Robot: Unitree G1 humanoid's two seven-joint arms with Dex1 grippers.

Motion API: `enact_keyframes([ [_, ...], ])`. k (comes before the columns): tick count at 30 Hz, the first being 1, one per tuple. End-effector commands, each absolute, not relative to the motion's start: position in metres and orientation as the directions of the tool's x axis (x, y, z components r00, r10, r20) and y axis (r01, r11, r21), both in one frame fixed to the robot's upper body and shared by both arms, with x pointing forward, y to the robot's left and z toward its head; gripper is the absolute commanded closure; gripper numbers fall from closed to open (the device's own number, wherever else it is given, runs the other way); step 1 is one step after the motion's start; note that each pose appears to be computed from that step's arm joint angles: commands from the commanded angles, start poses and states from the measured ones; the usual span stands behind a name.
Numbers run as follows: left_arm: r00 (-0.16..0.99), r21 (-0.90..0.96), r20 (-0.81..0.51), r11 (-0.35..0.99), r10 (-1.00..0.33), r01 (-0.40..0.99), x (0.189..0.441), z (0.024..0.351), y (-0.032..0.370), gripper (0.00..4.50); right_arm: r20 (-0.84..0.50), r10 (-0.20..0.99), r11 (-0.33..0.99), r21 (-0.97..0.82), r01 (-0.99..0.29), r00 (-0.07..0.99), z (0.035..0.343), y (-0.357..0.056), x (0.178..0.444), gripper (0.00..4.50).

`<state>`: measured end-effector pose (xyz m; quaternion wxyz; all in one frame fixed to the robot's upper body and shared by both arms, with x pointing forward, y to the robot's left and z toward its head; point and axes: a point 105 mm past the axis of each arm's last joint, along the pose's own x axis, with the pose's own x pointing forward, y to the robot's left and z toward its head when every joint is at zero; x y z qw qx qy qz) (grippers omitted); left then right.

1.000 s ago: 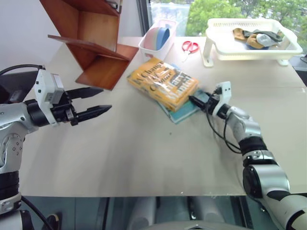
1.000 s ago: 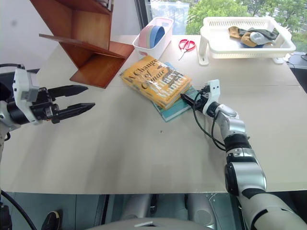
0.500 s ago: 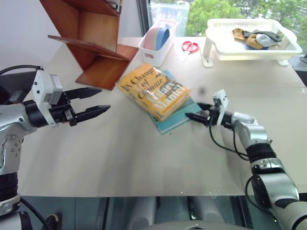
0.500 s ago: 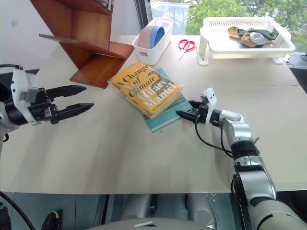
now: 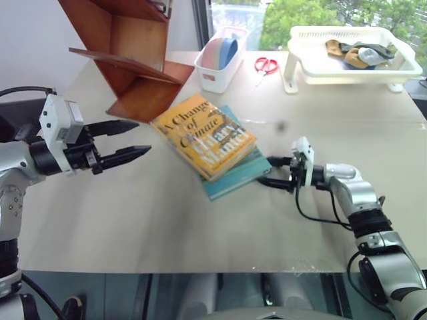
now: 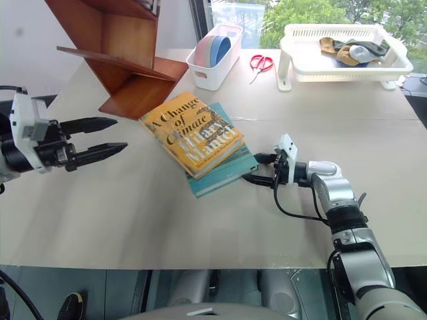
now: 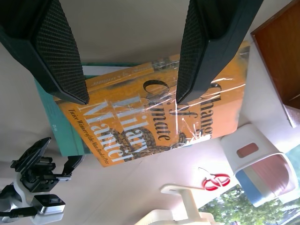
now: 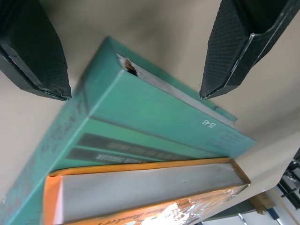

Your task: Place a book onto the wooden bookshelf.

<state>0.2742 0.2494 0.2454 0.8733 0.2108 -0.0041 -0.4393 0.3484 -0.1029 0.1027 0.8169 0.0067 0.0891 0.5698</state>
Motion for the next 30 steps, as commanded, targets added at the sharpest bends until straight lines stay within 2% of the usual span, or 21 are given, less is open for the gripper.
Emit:
enact_keyframes([
  [1, 0.631, 0.408, -0.173, 0.528, -0.756, 0.744, 0.269, 0.258, 0.256, 1.38, -0.063, 0.898, 0.438, 0.03, -0.899, 0.435, 0.131, -0.109, 0.371, 0.0],
  [4, 0.639, 0.408, -0.178, 0.535, -0.748, 0.739, 0.268, 0.259, 0.26, 1.38, -0.045, 0.883, 0.468, 0.021, -0.884, 0.466, 0.136, -0.104, 0.383, 0.0],
  [9, 0.675, 0.342, -0.206, 0.594, -0.708, 0.728, 0.268, 0.254, 0.269, 1.38, -0.007, 0.901, 0.434, 0.057, -0.899, 0.434, 0.142, -0.085, 0.39, 0.0],
  [16, 0.704, 0.282, -0.259, 0.645, -0.662, 0.71, 0.26, 0.247, 0.281, 1.38, -0.101, 0.924, 0.375, 0.05, -0.926, 0.369, 0.121, -0.068, 0.387, 0.0],
  [18, 0.71, 0.268, -0.263, 0.658, -0.653, 0.704, 0.259, 0.247, 0.283, 1.38, -0.122, 0.947, 0.303, 0.029, -0.953, 0.297, 0.116, -0.062, 0.378, 0.0],
  [21, 0.719, 0.259, -0.271, 0.67, -0.64, 0.695, 0.257, 0.247, 0.286, 1.38, -0.134, 0.989, 0.076, 0.069, -0.995, 0.066, 0.11, -0.054, 0.347, 0.0],
  [24, 0.727, 0.238, -0.274, 0.688, -0.629, 0.685, 0.254, 0.247, 0.291, 1.38, -0.156, 0.988, 0.004, 0.076, -0.997, -0.008, 0.106, -0.051, 0.335, 0.0],
  [25, 0.729, 0.228, -0.274, 0.694, -0.628, 0.683, 0.252, 0.247, 0.293, 1.38, -0.161, 0.987, -0.008, 0.076, -0.997, -0.02, 0.105, -0.051, 0.333, 0.0],
  [30, 0.73, 0.214, -0.285, 0.701, -0.621, 0.68, 0.247, 0.246, 0.297, 1.38, -0.173, 0.983, 0.072, 0.032, -0.997, 0.066, 0.104, -0.054, 0.343, 0.0],
])
